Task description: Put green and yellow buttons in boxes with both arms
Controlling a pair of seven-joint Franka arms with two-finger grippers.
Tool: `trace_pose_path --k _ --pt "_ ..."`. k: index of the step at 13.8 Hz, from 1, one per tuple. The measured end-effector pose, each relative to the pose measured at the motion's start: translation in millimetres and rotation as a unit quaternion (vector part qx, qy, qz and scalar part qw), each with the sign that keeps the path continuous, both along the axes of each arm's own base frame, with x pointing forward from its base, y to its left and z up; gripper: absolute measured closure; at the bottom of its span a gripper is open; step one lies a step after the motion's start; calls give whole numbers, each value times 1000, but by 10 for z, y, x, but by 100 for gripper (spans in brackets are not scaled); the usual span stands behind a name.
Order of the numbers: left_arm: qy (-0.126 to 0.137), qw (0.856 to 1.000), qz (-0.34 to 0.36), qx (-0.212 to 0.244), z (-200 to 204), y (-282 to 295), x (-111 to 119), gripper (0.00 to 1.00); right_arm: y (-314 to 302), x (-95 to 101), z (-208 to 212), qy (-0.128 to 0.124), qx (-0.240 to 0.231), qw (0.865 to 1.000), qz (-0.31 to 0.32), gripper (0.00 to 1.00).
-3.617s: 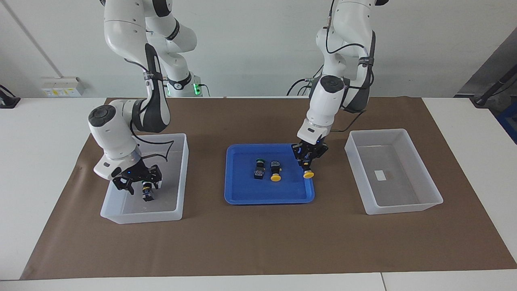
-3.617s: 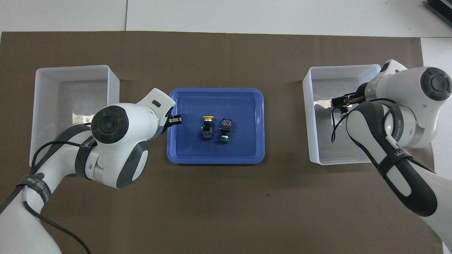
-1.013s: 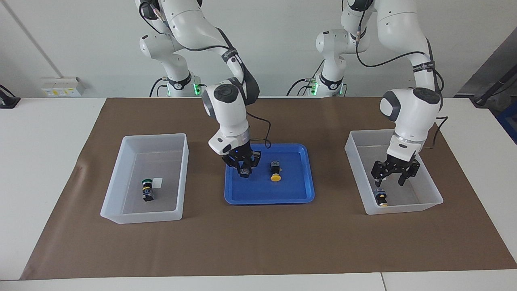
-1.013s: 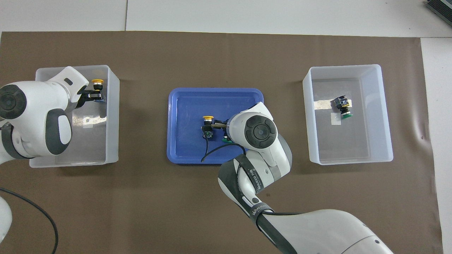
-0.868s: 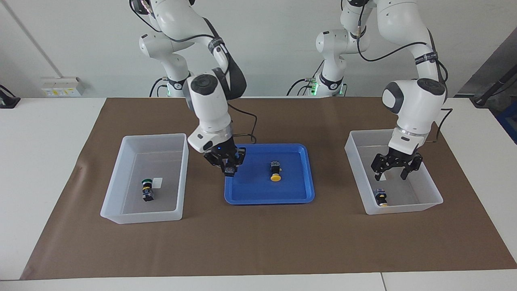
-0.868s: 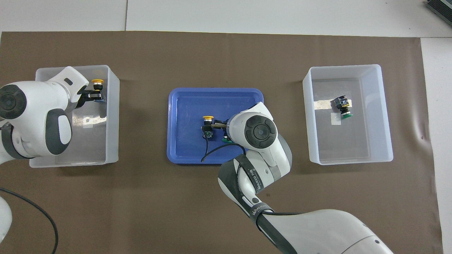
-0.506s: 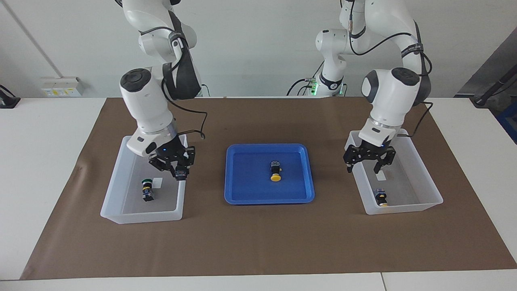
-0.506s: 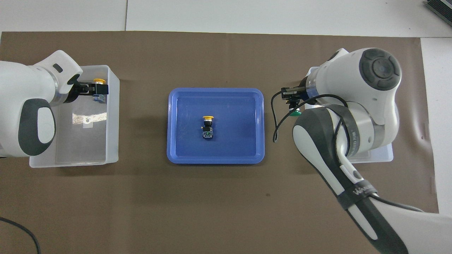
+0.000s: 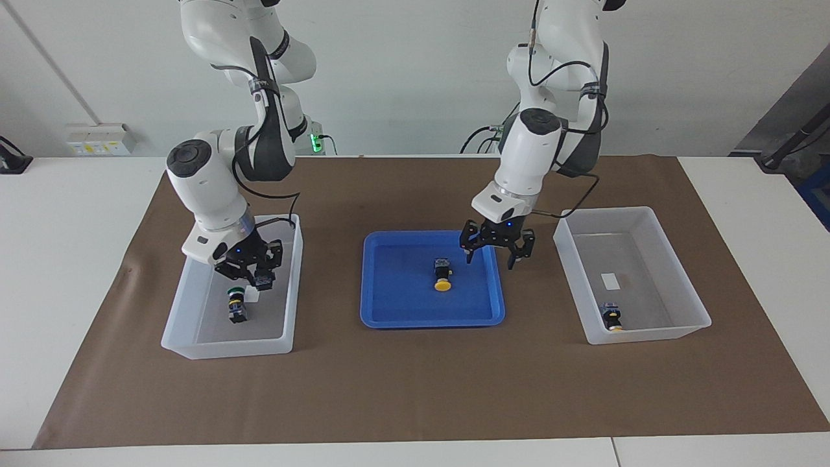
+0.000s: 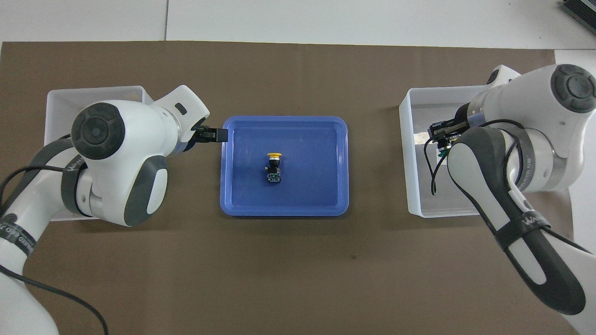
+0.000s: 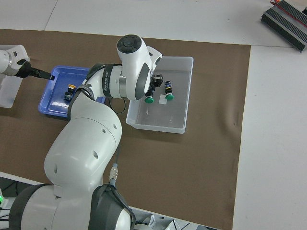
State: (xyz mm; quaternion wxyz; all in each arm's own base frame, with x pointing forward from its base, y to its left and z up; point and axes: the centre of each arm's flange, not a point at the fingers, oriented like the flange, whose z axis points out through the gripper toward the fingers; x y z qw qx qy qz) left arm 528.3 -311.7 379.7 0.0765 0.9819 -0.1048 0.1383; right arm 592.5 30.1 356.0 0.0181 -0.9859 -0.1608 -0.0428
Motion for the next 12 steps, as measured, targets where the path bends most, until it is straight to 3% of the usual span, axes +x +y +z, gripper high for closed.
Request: trace_pose_path --k 4,5,9,10,12 --pt "6 1000 -8 -14 -536 -561 -318 0 -186 -143 -239 -6 -3 1000 -2 58" --pt "6 1000 -10 -15 -648 -620 -349 0 -192 -154 -255 -6 -3 1000 -3 52" --pt "13 1000 -9 -10 -835 -611 -352 5 -188 -72 21 -32 1 999 -17 7" --pt "12 1000 -8 -10 -836 -603 -347 19 -178 -32 193 -40 5 998 -37 0" --pt "12 1000 -6 -9 -834 -580 -329 44 -150 19 603 -45 13 995 -82 0"
